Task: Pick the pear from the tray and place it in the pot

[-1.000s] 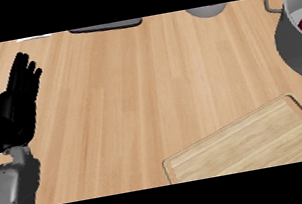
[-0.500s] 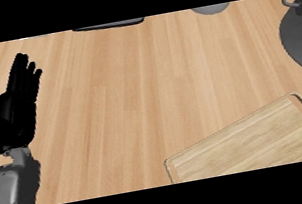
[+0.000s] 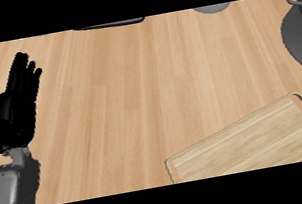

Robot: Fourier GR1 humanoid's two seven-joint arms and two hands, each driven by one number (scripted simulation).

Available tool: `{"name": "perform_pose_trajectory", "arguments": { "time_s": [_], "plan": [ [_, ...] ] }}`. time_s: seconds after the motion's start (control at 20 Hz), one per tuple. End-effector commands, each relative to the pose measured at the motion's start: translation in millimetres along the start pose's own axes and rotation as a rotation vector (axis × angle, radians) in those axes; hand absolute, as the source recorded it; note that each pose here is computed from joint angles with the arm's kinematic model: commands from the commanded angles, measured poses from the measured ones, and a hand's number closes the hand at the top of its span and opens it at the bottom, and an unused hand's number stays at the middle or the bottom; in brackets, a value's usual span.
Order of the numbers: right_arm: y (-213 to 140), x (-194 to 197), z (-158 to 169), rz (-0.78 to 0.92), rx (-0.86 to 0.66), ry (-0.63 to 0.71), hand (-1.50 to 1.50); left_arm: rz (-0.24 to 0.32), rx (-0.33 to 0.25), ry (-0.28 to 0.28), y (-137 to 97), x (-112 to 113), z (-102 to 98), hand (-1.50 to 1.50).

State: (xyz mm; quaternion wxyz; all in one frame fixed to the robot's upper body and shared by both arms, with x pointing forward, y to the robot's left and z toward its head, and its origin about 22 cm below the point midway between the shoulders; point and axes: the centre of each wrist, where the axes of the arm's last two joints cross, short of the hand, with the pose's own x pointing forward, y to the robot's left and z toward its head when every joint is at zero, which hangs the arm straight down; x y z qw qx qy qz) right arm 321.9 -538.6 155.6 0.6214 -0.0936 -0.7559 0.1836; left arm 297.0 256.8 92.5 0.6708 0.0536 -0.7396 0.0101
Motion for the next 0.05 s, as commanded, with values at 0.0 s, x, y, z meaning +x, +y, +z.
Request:
{"name": "perform_pose_trajectory", "arguments": {
  "time_s": [0.0],
  "plan": [
    [-2.4, -3.1, 6.7, -0.103, 0.09, -0.1, -1.5, 0.005, 0.001, -0.013, -4.5, 0.2, -0.2, 0.0]
  ]
}}
